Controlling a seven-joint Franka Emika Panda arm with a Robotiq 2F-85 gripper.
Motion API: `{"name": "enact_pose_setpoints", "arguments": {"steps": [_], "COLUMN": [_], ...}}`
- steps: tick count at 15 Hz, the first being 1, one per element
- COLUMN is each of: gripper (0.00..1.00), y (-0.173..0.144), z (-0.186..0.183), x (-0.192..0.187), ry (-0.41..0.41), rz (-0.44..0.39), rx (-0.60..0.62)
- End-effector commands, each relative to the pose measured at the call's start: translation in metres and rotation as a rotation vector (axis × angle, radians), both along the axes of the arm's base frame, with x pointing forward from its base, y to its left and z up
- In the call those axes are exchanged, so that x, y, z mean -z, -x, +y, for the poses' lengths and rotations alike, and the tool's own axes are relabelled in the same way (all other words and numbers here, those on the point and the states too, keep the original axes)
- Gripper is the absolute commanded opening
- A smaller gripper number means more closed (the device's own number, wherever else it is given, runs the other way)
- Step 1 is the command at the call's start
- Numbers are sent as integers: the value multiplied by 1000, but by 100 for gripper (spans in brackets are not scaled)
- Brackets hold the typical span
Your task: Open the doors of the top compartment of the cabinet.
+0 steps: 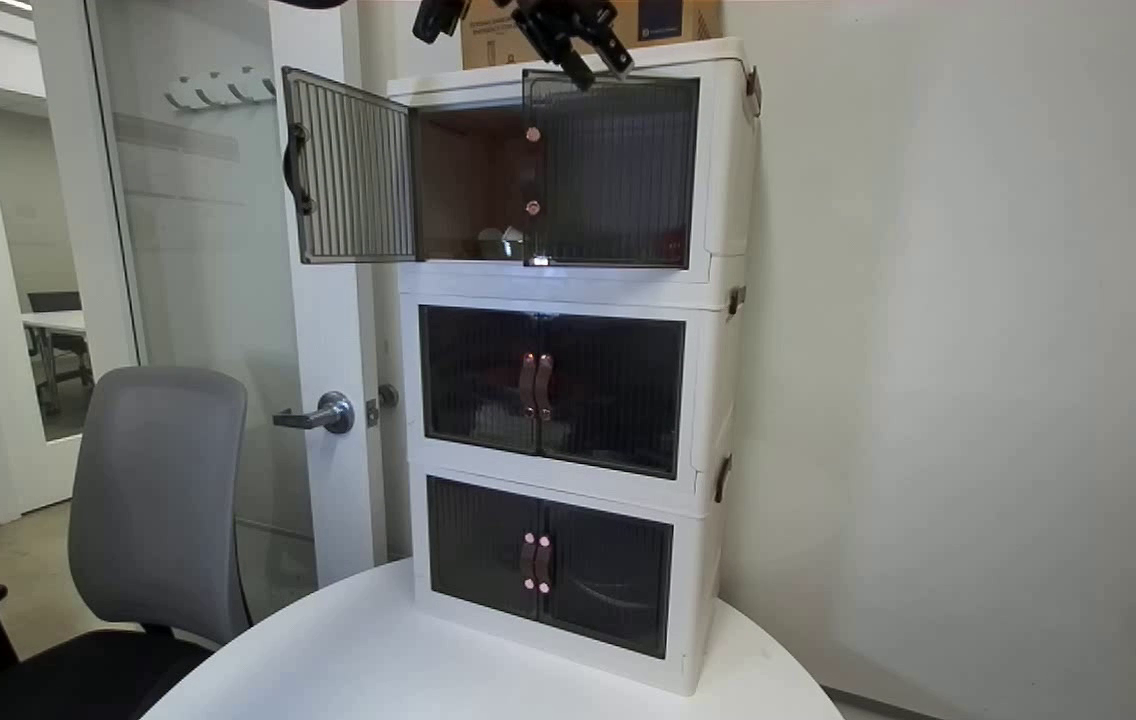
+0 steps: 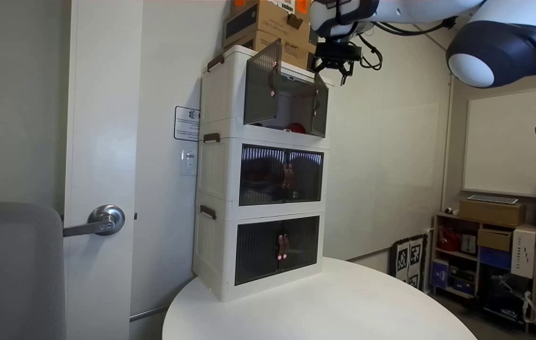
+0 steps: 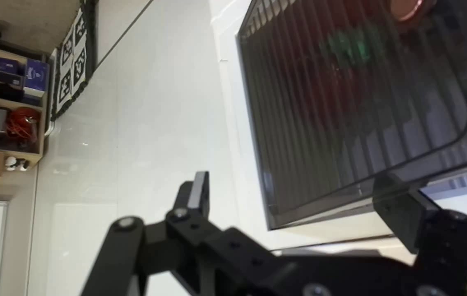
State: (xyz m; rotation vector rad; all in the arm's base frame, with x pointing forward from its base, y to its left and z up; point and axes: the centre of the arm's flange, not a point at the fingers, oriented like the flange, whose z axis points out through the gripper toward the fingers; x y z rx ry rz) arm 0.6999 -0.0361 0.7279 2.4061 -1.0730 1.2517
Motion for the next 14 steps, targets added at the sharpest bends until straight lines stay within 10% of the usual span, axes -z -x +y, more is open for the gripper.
{"name": "enact_pose_setpoints", "arguments": {"steps": [1,14], "gripper": [100,100], "y": [-49,8], "z": [-45,-163], "x": [-42,-58], "ry": [5,-62], "rz": [1,48], "rx": [81,125]}}
